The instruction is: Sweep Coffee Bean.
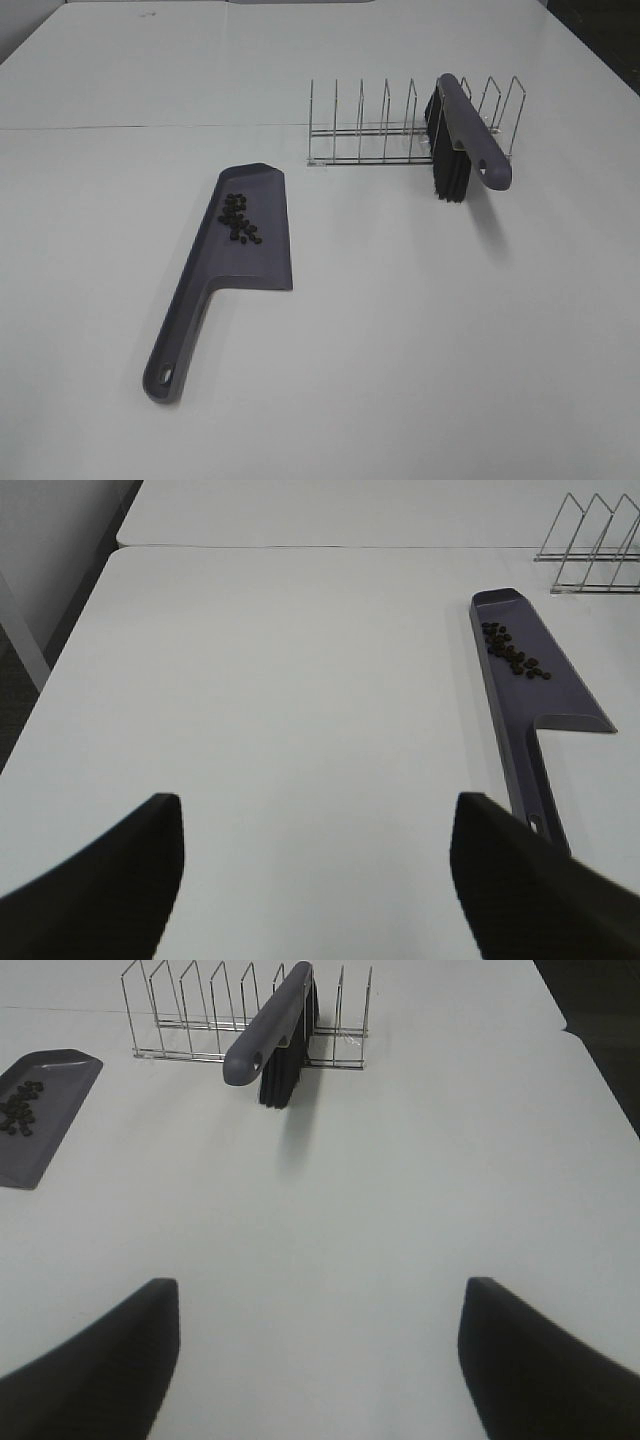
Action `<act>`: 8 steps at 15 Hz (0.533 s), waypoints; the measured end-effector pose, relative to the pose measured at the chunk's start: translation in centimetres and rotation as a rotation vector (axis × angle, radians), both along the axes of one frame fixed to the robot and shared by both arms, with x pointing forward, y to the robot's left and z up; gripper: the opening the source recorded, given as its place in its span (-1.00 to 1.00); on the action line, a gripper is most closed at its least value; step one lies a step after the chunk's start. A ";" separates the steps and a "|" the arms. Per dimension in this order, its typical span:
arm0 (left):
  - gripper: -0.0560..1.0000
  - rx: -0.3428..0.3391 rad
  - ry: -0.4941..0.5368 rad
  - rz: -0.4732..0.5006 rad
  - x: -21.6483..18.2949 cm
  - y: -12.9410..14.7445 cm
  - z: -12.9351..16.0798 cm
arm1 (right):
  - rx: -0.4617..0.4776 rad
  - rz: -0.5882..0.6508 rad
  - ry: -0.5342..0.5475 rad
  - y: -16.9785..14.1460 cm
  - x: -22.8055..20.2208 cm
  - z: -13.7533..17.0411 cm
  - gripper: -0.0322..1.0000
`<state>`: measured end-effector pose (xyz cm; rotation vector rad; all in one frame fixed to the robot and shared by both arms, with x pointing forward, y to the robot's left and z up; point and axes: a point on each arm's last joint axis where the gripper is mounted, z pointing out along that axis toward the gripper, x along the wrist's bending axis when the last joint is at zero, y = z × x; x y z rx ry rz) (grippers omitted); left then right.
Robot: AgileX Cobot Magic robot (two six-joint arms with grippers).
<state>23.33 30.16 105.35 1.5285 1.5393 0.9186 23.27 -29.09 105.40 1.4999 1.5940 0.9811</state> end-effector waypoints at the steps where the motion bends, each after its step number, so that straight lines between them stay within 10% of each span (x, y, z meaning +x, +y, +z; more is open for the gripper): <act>1: 0.43 0.000 0.000 0.000 0.0 0.0 0.0 | 0.000 0.000 0.000 0.0 0.0 0.0 0.38; 8: 0.43 0.000 0.000 0.000 0.0 0.0 0.0 | 0.000 0.000 0.000 0.0 0.0 0.0 0.38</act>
